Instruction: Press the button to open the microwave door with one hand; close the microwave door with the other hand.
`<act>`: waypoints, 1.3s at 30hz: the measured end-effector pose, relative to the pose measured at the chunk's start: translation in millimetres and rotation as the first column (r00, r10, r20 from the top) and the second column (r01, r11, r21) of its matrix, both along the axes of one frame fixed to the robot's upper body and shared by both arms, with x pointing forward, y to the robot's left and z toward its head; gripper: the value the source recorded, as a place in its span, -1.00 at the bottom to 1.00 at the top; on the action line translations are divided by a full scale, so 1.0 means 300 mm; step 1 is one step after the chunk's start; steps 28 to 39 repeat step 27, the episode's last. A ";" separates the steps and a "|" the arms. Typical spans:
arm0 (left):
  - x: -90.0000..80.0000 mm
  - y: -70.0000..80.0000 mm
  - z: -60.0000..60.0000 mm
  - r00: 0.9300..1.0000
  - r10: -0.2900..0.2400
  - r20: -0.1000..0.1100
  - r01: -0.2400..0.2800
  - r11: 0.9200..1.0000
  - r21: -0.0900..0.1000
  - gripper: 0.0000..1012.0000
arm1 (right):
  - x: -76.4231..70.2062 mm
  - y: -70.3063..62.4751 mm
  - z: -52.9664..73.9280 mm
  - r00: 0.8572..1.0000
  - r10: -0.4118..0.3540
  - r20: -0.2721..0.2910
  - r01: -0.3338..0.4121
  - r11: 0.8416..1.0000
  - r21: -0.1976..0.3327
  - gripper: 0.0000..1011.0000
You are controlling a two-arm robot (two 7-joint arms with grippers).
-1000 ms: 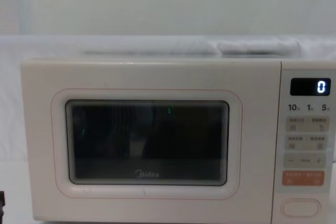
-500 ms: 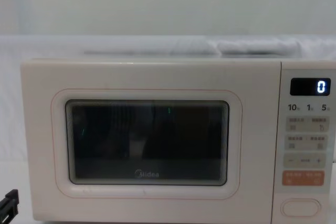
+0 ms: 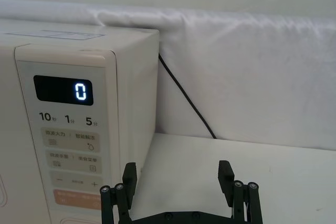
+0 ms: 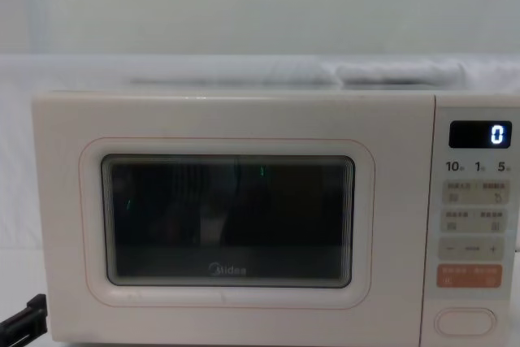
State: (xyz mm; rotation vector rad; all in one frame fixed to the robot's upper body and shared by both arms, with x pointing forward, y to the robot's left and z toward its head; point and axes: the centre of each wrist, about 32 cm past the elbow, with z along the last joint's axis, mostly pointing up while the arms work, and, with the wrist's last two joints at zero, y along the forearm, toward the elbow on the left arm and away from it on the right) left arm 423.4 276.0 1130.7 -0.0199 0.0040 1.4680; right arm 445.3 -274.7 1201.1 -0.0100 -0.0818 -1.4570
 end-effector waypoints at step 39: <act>0.000 0.000 0.000 1.000 0.000 0.000 0.000 1.000 0.000 0.98 | 0.000 0.000 0.000 1.000 0.000 0.000 0.000 1.000 0.000 0.98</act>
